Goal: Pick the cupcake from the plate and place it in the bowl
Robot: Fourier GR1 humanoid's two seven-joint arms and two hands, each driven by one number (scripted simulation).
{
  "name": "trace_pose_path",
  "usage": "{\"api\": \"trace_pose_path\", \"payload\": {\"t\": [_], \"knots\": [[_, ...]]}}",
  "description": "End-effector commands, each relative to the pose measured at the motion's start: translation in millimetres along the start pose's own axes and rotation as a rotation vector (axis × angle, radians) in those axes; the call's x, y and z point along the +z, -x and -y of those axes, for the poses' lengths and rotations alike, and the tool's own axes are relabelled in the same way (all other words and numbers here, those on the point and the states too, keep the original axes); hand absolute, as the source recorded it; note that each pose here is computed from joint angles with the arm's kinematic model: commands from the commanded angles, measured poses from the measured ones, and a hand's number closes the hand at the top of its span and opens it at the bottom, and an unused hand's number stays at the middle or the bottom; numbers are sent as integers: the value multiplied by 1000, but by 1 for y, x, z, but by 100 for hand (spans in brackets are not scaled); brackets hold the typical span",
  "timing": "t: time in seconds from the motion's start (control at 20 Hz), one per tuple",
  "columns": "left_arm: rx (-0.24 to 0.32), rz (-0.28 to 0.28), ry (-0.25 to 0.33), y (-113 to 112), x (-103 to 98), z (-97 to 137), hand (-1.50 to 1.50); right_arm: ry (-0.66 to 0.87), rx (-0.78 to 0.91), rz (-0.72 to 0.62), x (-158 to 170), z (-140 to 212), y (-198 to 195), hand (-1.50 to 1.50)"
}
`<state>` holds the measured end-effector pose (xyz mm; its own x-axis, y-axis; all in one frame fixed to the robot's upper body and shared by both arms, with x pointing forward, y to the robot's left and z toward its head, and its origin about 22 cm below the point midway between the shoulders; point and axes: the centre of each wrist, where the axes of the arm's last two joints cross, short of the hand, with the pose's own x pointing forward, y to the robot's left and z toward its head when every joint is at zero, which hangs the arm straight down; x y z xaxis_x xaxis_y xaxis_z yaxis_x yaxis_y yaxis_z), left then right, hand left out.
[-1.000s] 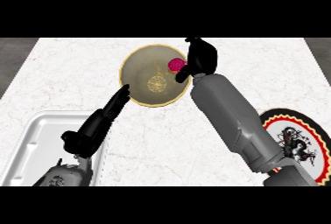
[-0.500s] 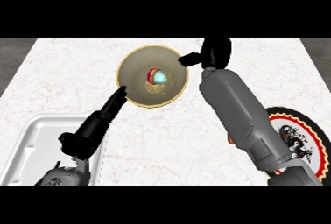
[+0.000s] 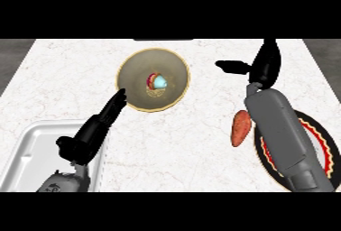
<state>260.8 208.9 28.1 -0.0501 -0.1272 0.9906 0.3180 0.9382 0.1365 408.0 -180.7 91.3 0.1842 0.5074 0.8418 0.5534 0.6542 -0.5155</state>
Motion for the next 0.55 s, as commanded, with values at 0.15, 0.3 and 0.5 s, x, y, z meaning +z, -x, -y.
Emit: {"api": "trace_pose_path", "payload": {"t": [0.15, 0.3, 0.5], "knots": [[14, 10, -24, -1, -2, 11, 0, 75, -86, 8, -6, 93, 61, -150], [8, 0, -18, 3, -3, 5, 0, 54, -95, 10, -6, 137, 95, -150], [9, 7, 1, -1, 19, -13, 0, 8, -128, 0, 29, 162, 119, -150]]}}
